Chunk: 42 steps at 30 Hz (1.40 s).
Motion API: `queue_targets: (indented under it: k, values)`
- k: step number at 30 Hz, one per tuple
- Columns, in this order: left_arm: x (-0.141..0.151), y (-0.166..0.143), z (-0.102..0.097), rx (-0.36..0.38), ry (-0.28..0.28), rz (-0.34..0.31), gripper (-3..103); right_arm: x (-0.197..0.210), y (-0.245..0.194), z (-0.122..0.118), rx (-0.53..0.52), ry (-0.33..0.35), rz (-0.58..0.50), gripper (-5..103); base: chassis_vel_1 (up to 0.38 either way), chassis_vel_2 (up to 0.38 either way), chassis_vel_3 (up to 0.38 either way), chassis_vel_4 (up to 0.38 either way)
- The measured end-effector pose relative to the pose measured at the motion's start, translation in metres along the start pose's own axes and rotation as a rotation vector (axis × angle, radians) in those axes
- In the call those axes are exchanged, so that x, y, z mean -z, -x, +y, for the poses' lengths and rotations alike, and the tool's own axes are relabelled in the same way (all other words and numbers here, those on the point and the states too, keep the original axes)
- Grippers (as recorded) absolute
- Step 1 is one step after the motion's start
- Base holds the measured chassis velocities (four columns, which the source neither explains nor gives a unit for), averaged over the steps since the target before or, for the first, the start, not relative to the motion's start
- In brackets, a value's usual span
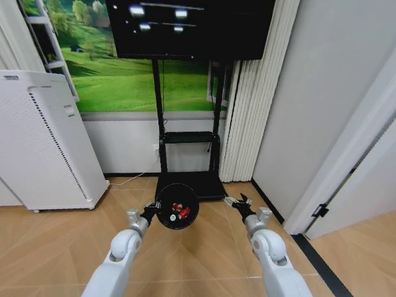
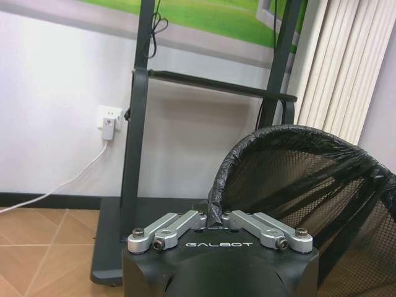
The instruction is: Pick up the trash bin and place the garbage on the floor into it.
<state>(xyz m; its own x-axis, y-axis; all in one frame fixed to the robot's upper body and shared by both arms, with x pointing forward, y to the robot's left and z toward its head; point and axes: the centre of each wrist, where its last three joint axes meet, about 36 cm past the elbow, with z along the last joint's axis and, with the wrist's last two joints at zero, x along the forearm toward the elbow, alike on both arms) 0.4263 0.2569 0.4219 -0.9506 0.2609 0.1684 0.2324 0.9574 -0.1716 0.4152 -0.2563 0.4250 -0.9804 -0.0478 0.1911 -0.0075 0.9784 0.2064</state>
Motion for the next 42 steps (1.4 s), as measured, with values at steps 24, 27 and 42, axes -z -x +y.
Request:
queue_targets:
  k: [24, 27, 42]
  values:
    - [-0.009, -0.079, 0.019, 0.097, 0.031, -0.004, 4, -0.050, 0.024, -0.020, -0.058, -0.275, -0.052, 100, 0.000, 0.000, 0.000, 0.000]
    - [-0.008, -0.081, 0.022, 0.108, 0.065, -0.012, 4, -0.052, 0.022, -0.019, -0.054, -0.278, -0.051, 100, 0.000, 0.000, 0.000, 0.000]
    - [-0.003, -0.080, 0.028, 0.108, 0.121, -0.054, 4, -0.055, 0.007, -0.020, -0.055, -0.290, -0.022, 100, 0.000, 0.000, 0.000, 0.000]
